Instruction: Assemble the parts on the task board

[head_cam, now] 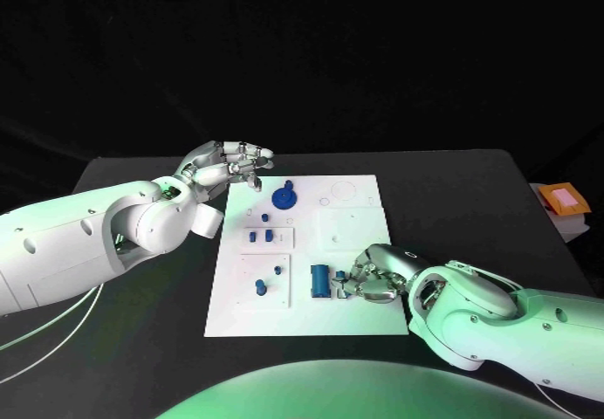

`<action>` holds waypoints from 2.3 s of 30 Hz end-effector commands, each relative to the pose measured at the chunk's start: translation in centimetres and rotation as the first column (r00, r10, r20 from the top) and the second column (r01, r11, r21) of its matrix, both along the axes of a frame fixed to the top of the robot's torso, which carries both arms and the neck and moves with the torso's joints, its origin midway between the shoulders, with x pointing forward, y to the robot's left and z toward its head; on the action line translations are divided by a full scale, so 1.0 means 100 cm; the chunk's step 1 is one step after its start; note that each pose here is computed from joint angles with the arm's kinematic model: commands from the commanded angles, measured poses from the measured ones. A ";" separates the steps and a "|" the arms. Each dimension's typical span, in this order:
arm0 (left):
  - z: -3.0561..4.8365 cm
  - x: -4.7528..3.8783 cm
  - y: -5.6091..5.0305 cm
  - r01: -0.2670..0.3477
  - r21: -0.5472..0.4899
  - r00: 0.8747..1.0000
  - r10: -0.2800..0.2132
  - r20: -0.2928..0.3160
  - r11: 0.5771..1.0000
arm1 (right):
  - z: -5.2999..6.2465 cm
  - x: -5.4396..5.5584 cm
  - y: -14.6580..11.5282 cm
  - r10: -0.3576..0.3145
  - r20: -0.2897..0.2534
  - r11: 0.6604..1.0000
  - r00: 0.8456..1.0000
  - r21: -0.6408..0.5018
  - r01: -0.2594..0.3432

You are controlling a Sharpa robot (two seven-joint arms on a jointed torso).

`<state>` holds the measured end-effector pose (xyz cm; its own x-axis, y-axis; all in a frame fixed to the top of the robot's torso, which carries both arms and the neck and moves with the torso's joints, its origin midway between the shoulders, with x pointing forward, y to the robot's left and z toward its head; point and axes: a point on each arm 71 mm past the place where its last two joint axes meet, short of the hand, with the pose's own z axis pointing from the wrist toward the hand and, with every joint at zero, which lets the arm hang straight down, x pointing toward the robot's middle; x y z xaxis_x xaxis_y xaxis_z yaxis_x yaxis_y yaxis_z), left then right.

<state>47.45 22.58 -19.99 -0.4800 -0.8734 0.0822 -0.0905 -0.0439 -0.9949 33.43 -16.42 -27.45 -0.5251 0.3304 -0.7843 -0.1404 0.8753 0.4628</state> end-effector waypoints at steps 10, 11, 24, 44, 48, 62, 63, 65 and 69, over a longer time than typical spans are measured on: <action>0.0010 -0.0004 -0.001 0.017 -0.007 1.000 -0.016 0.004 1.000 | 0.003 -0.005 0.008 0.038 0.003 0.999 0.999 0.019 -0.038; 0.0010 -0.0004 -0.001 0.016 -0.007 1.000 -0.016 0.004 1.000 | 0.003 -0.005 0.008 0.038 0.002 0.999 0.999 0.020 -0.038; 0.0009 -0.0003 -0.001 0.015 -0.006 1.000 -0.015 0.004 1.000 | -0.001 -0.001 -0.004 0.029 -0.001 0.999 1.000 -0.014 -0.029; -0.0059 0.0128 0.006 -0.069 -0.023 0.997 0.069 0.036 0.997 | 0.023 0.072 -0.052 -0.178 -0.078 0.823 0.981 0.534 0.191; -0.0131 0.0226 0.013 -0.140 -0.049 0.989 0.142 0.037 0.989 | 0.026 0.107 -0.071 -0.249 -0.125 0.709 0.960 0.653 0.269; -0.0378 0.0561 0.037 -0.381 -0.098 0.922 0.386 0.033 0.919 | 0.023 0.188 -0.096 -0.360 -0.151 0.514 0.921 0.791 0.331; -0.0391 0.0569 0.037 -0.389 -0.096 0.919 0.393 0.033 0.916 | 0.023 0.190 -0.096 -0.359 -0.150 0.512 0.921 0.794 0.329; -0.0425 0.0583 0.038 -0.404 -0.091 0.913 0.408 0.028 0.910 | 0.022 0.195 -0.095 -0.357 -0.146 0.508 0.923 0.799 0.323; -0.0421 0.0552 0.032 -0.338 -0.057 0.941 0.339 0.018 0.940 | 0.021 0.191 -0.097 -0.413 -0.124 0.565 0.902 0.742 0.361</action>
